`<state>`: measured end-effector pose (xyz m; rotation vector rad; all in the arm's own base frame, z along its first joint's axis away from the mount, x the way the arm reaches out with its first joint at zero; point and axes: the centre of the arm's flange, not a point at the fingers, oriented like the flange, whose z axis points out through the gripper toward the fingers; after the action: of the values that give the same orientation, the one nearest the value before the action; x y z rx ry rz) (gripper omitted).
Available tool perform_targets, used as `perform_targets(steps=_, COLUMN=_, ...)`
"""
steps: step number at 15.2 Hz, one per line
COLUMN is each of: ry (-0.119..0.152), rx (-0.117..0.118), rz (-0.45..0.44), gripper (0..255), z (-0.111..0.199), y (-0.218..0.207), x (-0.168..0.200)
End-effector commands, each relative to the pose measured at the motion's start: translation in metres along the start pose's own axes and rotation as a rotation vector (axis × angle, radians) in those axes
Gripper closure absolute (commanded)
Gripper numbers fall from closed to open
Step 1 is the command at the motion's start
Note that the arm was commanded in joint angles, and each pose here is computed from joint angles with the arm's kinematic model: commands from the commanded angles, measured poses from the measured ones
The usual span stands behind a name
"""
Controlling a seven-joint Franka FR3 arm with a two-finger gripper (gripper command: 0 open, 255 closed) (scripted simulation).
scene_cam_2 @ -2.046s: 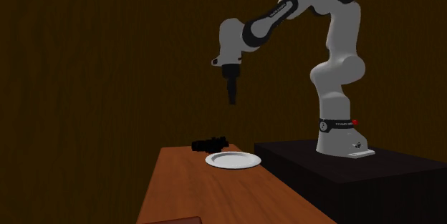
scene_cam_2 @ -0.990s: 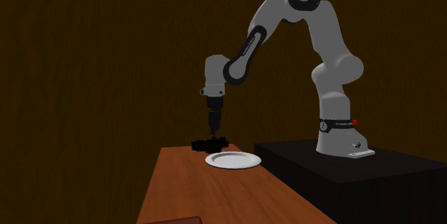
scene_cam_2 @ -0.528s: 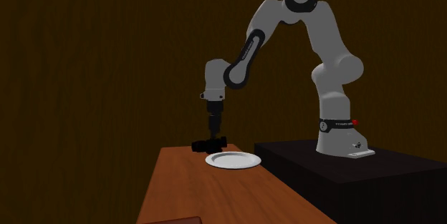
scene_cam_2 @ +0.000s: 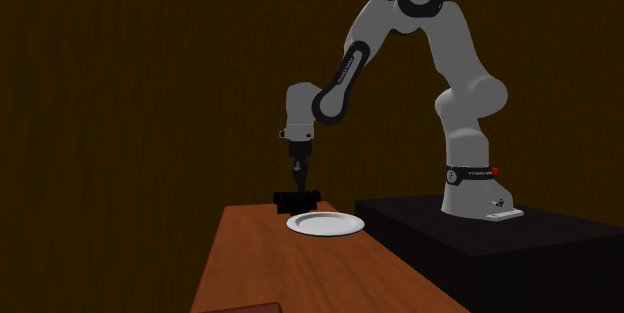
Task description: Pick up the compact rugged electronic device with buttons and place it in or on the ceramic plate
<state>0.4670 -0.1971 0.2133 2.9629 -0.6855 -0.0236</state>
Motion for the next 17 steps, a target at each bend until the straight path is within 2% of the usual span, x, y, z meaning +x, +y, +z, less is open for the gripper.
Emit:
perform_targets(steps=1, ry=0.000, rx=0.000, rz=0.000, gripper=255, z=0.000, y=0.000, x=0.000)
perform_targets(steps=5, ry=0.000, rx=0.000, rz=0.000, gripper=255, z=0.000, y=0.000, x=0.000)
perform_targets(steps=6, ry=0.000, rx=0.000, rz=0.000, gripper=0, z=0.000, y=0.000, x=0.000)
perform_targets(steps=10, ry=0.028, rx=-0.263, rz=-0.109, gripper=0, z=-0.011, y=-0.089, x=0.005)
perform_targets(steps=13, ry=0.049, rx=-0.461, rz=-0.192, gripper=0, z=-0.004, y=-0.155, x=0.002)
perform_targets(steps=14, ry=0.052, rx=-0.480, rz=-0.200, gripper=0, z=-0.002, y=-0.162, x=0.001)
perform_targets(steps=17, ry=0.052, rx=-0.480, rz=-0.200, gripper=0, z=0.012, y=-0.154, x=0.003)
